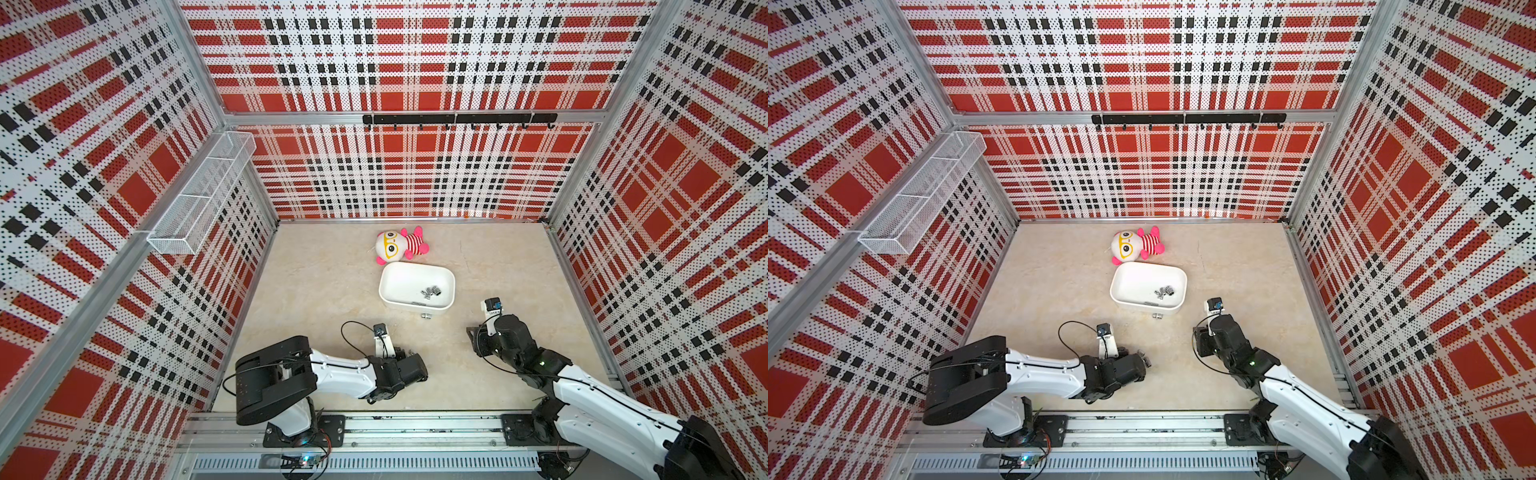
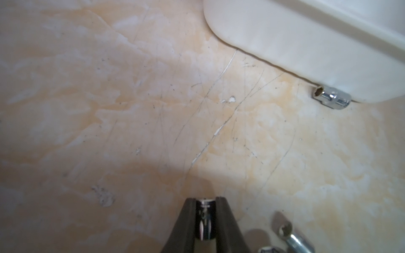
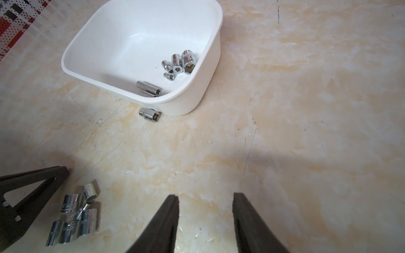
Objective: Put the socket on the desktop into the storage box
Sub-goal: Pick up the socket head from the center of the board.
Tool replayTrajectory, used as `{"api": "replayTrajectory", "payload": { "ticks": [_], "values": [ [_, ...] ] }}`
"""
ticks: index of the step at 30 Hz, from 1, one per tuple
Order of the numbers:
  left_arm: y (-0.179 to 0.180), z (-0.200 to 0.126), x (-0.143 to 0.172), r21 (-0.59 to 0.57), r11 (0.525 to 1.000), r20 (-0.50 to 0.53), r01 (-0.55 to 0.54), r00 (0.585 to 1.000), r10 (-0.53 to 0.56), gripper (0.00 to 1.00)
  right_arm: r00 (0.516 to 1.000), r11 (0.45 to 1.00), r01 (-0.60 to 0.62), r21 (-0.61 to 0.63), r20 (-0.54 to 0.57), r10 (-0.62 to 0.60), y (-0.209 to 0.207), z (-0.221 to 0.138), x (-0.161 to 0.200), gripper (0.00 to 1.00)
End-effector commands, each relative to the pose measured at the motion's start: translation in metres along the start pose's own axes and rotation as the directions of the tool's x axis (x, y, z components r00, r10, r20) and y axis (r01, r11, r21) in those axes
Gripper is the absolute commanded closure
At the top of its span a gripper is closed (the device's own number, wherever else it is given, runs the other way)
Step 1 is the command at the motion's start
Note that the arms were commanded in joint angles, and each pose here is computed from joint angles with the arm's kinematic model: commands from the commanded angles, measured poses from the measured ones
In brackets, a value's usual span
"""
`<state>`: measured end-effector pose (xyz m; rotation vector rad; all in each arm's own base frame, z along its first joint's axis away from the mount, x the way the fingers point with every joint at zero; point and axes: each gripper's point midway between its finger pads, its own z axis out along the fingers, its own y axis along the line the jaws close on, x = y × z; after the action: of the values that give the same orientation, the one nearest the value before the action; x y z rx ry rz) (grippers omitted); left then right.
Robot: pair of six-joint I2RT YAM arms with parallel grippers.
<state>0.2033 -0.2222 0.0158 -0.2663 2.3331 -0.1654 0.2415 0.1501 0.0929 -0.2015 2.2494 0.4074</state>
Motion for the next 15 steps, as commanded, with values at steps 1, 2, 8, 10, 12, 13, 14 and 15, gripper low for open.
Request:
{"api": "replayTrajectory", "payload": {
  "ticks": [1,2,8,10,12,13,14,15],
  "values": [
    [-0.005,-0.004,0.008,0.025,0.998,-0.061,-0.054,0.997,0.055,0.9,1.0,1.0,-0.001,-0.011,0.012,0.001,0.004,0.0,-0.005,0.54],
    [-0.007,-0.007,0.004,0.033,0.998,-0.05,-0.052,0.997,0.053,0.9,1.0,1.0,0.0,-0.012,0.012,0.0,0.004,0.0,-0.005,0.54],
    [-0.016,-0.02,-0.029,0.07,0.996,0.006,-0.052,0.999,0.052,0.93,1.0,1.0,-0.001,-0.01,0.012,0.001,0.004,0.0,-0.006,0.54],
    [-0.021,-0.026,-0.044,0.082,0.996,0.033,-0.045,0.999,0.043,0.93,1.0,1.0,0.0,-0.012,0.01,0.0,0.005,0.0,-0.005,0.54],
    [-0.029,-0.032,-0.062,0.105,0.994,0.06,-0.042,0.998,0.036,0.97,1.0,1.0,-0.001,-0.012,0.012,0.001,0.004,0.0,-0.006,0.54],
    [-0.034,-0.035,-0.071,0.115,0.993,0.075,-0.041,0.997,0.032,0.97,1.0,1.0,0.0,-0.011,0.011,0.0,0.004,0.0,-0.005,0.54],
    [-0.039,-0.039,-0.082,0.125,0.991,0.093,-0.037,0.995,0.025,0.97,1.0,1.0,0.0,-0.011,0.012,0.0,0.004,0.0,-0.006,0.54],
    [-0.044,-0.042,-0.092,0.136,0.99,0.108,-0.036,0.994,0.022,0.97,1.0,1.0,0.001,-0.011,0.012,-0.001,0.004,0.0,-0.006,0.54]
  ]
}}
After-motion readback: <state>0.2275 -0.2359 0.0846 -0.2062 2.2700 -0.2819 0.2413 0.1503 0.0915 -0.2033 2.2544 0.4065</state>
